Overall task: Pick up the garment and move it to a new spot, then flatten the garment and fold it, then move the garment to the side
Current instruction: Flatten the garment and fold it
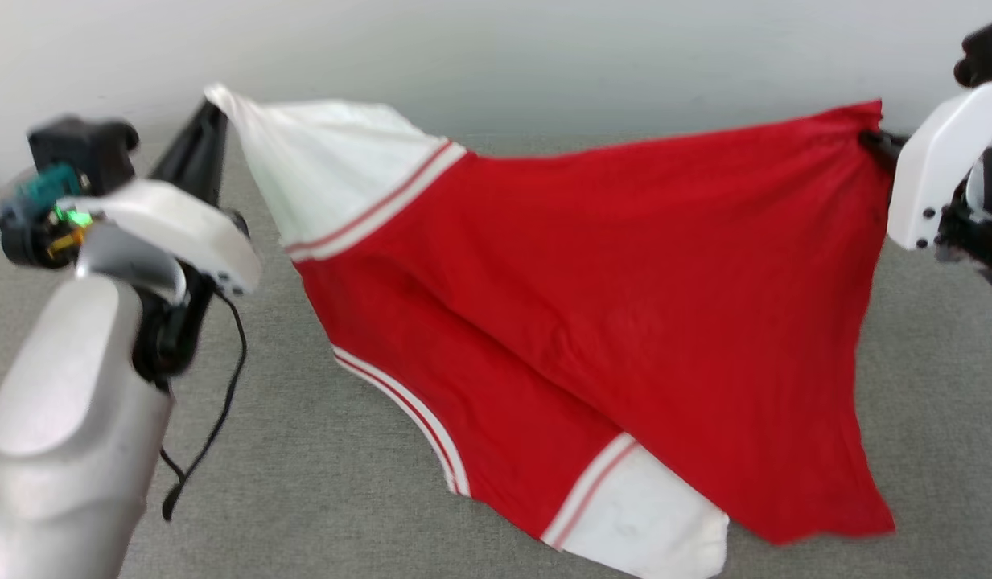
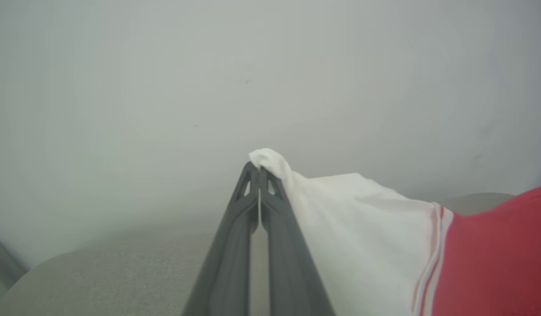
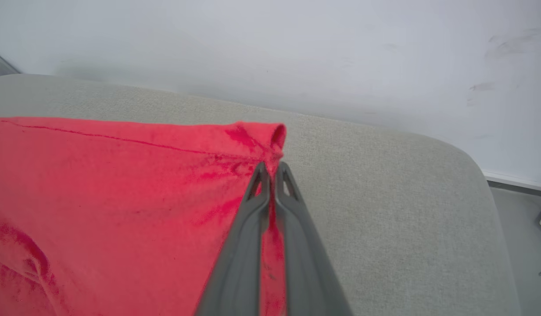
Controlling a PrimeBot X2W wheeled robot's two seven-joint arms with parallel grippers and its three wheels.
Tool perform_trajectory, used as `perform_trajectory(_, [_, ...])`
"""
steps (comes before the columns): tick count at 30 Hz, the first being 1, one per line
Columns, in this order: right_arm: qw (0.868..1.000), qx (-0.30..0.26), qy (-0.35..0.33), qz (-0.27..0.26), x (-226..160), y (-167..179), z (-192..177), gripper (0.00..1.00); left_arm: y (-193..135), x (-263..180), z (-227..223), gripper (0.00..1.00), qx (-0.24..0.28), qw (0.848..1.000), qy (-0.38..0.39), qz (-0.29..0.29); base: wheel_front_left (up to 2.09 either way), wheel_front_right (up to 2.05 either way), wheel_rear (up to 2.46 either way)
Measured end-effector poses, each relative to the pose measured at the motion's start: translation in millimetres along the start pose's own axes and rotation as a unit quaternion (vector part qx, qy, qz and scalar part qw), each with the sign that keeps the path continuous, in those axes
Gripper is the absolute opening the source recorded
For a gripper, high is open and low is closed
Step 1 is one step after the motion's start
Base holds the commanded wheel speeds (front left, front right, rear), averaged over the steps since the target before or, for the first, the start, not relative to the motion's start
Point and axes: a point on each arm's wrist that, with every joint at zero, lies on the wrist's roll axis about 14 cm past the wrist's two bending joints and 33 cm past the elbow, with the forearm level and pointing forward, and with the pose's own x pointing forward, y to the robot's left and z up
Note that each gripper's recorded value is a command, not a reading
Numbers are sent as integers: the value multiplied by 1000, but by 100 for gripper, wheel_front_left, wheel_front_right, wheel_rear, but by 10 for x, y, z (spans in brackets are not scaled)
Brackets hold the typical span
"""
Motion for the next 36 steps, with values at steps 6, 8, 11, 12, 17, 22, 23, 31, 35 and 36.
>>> perform_trajectory(6, [998, -5, -68, -17, -30, -133, 539, 0, -1, 429, 391, 0, 7, 999, -39, 0, 0, 0, 0])
perform_trajectory(8, [995, -10, -99, -24, -13, -175, 767, 0, 42, 581, 551, 0, 7, 998, -59, 7, 0, 0, 0])
perform_trajectory(11, [988, -18, -149, -33, 8, -237, 1119, 0, 96, 799, 785, 0, 16, 996, -91, 14, 0, 0, 0])
perform_trajectory(12, [986, -20, -161, -37, 23, -265, 1200, 0, 97, 864, 872, 0, 19, 994, -105, 14, 0, 0, 0])
perform_trajectory(17, [974, -33, -216, -60, 89, -426, 1609, 0, 32, 1174, 1300, 0, 35, 985, -169, 4, 0, 0, 0])
perform_trajectory(22, [963, -48, -258, -67, 256, -472, 1928, 0, 74, 1441, 1684, 0, 52, 973, -225, 3, 0, 0, 0])
perform_trajectory(23, [959, -52, -269, -69, 291, -481, 1986, 0, 83, 1492, 1733, 0, 54, 971, -234, 3, 0, 0, 0])
perform_trajectory(31, [960, -58, -265, -63, 891, -514, 1869, 0, 175, 1949, 1354, 0, 82, 973, -216, 0, 0, 0, 0])
perform_trajectory(35, [967, -56, -244, -48, 1246, -447, 1654, 0, 249, 2108, 1031, 0, 79, 977, -197, 2, 0, 0, 0])
perform_trajectory(36, [969, -58, -235, -45, 1338, -424, 1576, 0, 277, 2139, 925, 0, 78, 979, -190, 4, 0, 0, 0])
